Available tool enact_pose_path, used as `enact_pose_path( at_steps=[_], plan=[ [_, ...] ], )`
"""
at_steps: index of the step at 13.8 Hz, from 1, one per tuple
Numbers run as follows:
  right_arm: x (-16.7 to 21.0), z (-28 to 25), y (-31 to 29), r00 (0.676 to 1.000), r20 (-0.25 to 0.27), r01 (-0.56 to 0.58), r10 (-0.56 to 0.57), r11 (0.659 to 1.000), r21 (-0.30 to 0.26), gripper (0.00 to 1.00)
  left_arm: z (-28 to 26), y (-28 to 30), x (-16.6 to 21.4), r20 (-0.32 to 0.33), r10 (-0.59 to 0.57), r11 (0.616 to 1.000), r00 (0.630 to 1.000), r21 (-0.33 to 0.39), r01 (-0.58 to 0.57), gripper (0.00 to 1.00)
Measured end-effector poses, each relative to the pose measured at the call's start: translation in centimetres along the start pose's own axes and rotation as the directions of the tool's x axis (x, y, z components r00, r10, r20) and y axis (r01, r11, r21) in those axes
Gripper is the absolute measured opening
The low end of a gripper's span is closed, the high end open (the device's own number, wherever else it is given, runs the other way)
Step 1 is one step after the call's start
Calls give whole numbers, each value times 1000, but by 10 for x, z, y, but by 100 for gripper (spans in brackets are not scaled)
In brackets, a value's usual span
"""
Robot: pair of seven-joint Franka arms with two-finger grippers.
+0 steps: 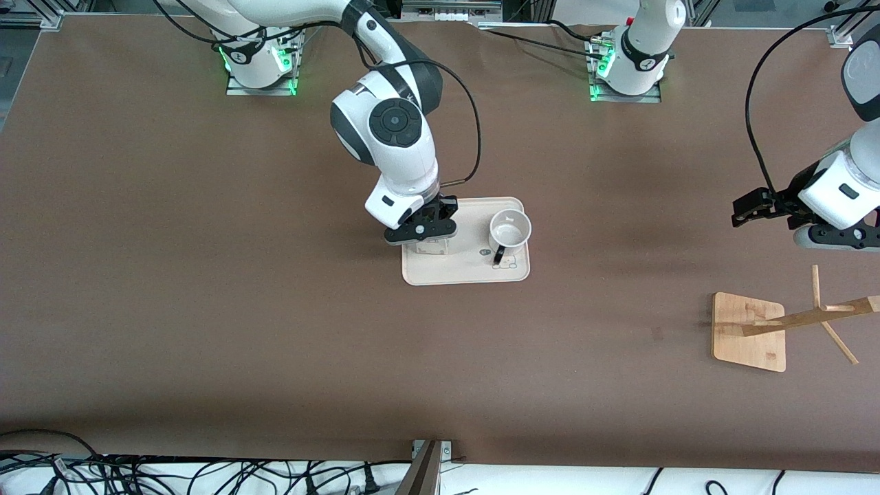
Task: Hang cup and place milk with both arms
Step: 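Lift the carton with the right gripper while the left gripper grasps the mug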
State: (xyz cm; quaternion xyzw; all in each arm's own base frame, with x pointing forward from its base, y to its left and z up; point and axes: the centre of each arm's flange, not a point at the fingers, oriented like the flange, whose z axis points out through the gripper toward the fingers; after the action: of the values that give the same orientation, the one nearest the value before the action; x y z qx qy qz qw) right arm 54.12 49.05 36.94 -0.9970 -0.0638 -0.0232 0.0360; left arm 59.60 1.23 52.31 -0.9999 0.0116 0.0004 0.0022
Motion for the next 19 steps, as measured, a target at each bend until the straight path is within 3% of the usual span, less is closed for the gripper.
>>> enact_pose_path(
  at_steps=[6, 8, 10, 13, 16, 19],
  plan=[
    [7, -35, 11, 1000, 25, -4, 4, 1000, -25, 26, 0, 90, -4, 1, 84, 996, 996, -2, -84, 100],
    [15, -68, 30, 999, 34, -12, 11, 1000, 5, 28, 13, 124, -7, 25, 109, 994, 994, -6, -108, 100],
    [22, -100, 57, 999, 41, -18, 17, 999, 33, 29, 36, 152, -12, 70, 145, 989, 987, -25, -143, 100],
    [31, -128, 93, 999, 38, 16, -17, 1000, 26, 29, 78, 199, -25, 140, 180, 982, 974, -86, -169, 100],
    [42, -125, 154, 997, 66, 27, -26, 1000, -7, 29, 125, 248, -41, 169, 188, 979, 967, -105, -172, 100],
    [40, -117, 229, 991, 118, -54, 56, 998, -18, 30, 162, 293, -64, 208, 228, 969, 951, -143, -201, 100]
  ],
)
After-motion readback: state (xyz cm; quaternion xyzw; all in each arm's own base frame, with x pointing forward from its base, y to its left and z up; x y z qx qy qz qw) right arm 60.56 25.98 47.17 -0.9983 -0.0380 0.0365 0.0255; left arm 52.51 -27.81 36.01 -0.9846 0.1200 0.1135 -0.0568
